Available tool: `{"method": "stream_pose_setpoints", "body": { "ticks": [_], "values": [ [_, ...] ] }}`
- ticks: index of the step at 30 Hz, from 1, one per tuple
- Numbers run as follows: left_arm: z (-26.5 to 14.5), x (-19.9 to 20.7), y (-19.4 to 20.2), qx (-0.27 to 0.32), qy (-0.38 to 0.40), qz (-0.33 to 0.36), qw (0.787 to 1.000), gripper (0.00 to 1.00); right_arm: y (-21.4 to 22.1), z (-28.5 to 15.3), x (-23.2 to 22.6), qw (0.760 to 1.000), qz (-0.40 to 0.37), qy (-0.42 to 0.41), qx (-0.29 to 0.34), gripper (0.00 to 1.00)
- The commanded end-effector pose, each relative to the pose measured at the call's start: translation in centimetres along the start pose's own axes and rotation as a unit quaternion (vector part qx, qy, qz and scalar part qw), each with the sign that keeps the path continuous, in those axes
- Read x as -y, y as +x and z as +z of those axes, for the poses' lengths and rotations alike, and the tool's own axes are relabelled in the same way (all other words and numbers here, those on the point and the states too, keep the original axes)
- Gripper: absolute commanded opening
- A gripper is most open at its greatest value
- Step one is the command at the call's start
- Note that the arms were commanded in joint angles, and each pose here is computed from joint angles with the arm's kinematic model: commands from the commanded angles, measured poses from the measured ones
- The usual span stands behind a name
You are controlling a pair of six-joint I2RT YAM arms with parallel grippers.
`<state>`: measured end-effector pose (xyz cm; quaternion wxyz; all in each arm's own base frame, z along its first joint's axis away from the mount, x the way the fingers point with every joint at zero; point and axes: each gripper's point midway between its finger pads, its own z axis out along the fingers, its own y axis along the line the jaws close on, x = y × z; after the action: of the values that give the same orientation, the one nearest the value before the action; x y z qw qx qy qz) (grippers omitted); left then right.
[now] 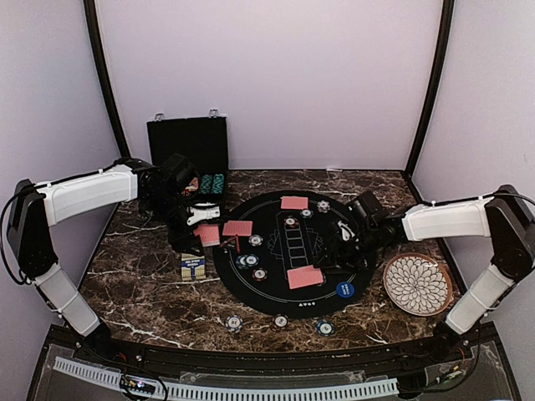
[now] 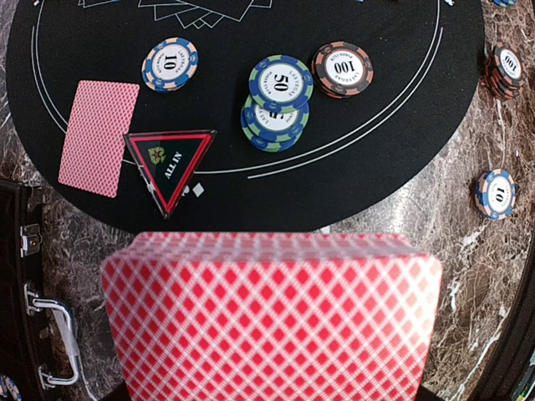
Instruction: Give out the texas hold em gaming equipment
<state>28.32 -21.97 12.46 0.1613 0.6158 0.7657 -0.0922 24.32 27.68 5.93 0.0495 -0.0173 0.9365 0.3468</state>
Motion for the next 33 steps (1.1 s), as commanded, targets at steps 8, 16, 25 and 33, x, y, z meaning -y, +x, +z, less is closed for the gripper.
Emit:
{"method": "stream_pose_setpoints", "body": {
  "ticks": [8,16,25,33],
  "values": [
    [-0.5,0.6,-0.2,0.01,0.006,0.003,1.0,0.0,-2.8,-3.5,-8.7,0.991,-0.044,-0.105,0.069,0.68],
    [-0.3,0.3,-0.5,0.013,0.005,0.0,1.0,0.0,-3.1,1.4,-19.3,0.961,-0.068,-0.268,0.02,0.7],
    [-0.6,0.3,-0.7,0.017,0.001,-0.001,1.0,0.0,-2.9,5.2,-23.5,0.937,-0.052,-0.346,-0.018,0.69],
    [-0.8,0.4,-1.0,0.024,0.005,-0.005,1.0,0.0,-2.5,7.3,-24.5,0.93,-0.052,-0.362,-0.039,0.69]
  ]
}}
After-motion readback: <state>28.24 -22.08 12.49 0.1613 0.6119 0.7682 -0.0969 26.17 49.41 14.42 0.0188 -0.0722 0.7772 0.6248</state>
